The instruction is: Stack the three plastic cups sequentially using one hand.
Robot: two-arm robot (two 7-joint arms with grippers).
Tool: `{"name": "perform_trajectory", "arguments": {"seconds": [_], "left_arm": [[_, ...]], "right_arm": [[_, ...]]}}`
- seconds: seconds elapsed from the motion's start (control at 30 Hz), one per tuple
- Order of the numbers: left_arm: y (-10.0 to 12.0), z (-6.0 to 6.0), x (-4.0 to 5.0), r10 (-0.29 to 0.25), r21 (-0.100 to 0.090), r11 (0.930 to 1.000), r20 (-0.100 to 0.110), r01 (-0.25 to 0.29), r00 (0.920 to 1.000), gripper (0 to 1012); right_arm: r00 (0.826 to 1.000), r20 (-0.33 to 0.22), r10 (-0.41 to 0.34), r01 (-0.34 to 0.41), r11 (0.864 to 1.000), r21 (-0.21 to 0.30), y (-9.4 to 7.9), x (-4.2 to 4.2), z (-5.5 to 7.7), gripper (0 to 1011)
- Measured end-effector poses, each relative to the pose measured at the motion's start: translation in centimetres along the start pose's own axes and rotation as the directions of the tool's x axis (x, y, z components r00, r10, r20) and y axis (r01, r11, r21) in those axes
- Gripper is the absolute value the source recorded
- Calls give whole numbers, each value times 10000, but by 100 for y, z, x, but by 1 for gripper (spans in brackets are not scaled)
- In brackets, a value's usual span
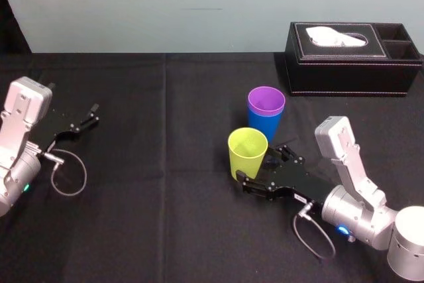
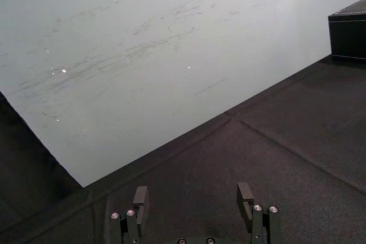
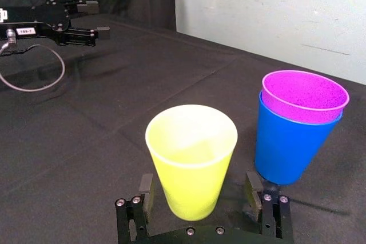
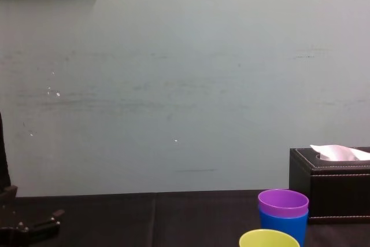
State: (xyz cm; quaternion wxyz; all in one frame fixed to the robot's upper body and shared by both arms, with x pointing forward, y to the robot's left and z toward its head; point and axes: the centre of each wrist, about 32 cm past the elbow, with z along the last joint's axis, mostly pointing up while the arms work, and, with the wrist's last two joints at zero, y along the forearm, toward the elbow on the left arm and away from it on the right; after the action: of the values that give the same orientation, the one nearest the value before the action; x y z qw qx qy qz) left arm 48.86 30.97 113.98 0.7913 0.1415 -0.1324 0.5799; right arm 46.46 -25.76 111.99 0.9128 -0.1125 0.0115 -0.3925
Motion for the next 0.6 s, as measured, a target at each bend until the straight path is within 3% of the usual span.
{"name": "perform_trajectory", "arguments": {"seconds": [0.6], "left_arm": [[0, 0, 0, 0, -1, 10000, 1, 0, 10000, 1011]], "right_arm": [[9999, -30, 123, -123, 9999, 111, 187, 10, 74, 1003]]}}
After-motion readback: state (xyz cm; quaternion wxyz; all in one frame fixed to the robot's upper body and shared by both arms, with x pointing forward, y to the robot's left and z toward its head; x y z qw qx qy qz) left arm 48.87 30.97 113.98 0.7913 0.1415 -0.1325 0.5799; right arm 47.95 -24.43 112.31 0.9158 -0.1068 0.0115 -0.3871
